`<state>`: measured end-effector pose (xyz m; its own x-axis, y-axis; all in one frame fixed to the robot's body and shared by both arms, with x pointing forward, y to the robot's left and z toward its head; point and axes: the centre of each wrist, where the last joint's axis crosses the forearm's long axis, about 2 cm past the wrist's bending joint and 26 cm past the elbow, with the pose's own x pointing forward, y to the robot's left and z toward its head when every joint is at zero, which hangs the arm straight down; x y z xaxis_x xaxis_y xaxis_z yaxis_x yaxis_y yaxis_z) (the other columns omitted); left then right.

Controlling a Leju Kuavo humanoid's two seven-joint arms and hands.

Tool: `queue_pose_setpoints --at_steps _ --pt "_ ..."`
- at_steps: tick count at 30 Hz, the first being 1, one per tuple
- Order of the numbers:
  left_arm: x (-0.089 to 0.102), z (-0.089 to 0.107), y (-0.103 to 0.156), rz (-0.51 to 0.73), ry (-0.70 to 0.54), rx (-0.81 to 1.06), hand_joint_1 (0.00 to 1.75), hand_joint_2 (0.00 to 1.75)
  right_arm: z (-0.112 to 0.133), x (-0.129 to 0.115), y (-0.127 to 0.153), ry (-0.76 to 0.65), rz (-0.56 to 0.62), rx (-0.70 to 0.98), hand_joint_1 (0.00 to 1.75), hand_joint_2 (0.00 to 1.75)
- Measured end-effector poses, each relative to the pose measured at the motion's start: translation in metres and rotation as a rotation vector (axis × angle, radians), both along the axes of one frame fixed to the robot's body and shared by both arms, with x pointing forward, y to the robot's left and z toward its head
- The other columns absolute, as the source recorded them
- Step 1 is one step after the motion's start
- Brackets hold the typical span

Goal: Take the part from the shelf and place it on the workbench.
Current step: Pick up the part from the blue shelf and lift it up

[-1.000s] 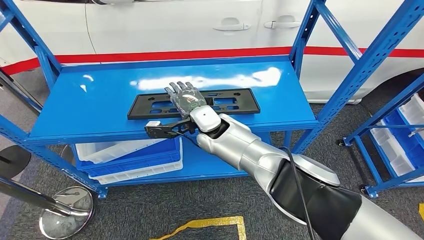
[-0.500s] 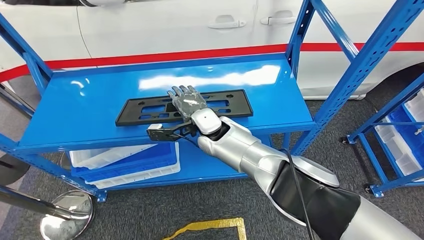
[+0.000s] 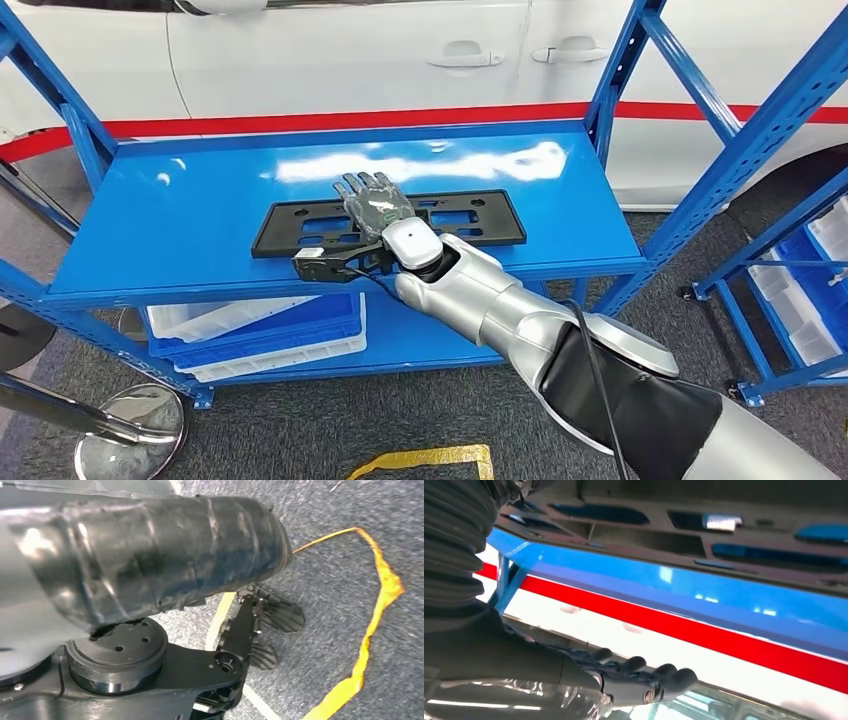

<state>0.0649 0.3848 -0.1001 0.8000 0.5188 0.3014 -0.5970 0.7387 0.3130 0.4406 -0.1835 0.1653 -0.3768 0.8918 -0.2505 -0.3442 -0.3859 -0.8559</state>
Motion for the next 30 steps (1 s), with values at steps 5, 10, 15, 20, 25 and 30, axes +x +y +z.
queue_pose_setpoints --at_steps 5,10,15,20,25,30 --pt "-0.001 0.0 0.0 0.008 0.005 -0.001 0.0 0.0 -0.005 -0.003 -0.001 0.013 -0.002 -0.01 0.0 1.75" --pt "0.0 0.0 0.002 0.011 0.004 0.002 0.0 0.0 -0.004 -0.002 0.001 0.014 0.0 -0.011 0.0 1.75" --pt "0.0 0.0 0.003 0.013 0.005 0.003 0.0 0.0 -0.006 -0.003 0.001 0.027 -0.002 -0.02 0.0 1.75" --pt "-0.002 0.0 0.003 0.02 0.008 0.007 0.0 0.0 -0.017 -0.009 0.0 0.064 -0.007 -0.03 0.0 1.75" --pt "0.0 0.001 0.007 0.021 0.005 0.017 0.0 0.0 -0.019 -0.011 -0.001 0.072 -0.01 -0.033 0.0 1.75" --pt "-0.001 0.001 0.008 0.021 0.006 0.019 0.0 0.0 -0.02 -0.011 -0.001 0.079 -0.012 -0.036 0.0 1.75"
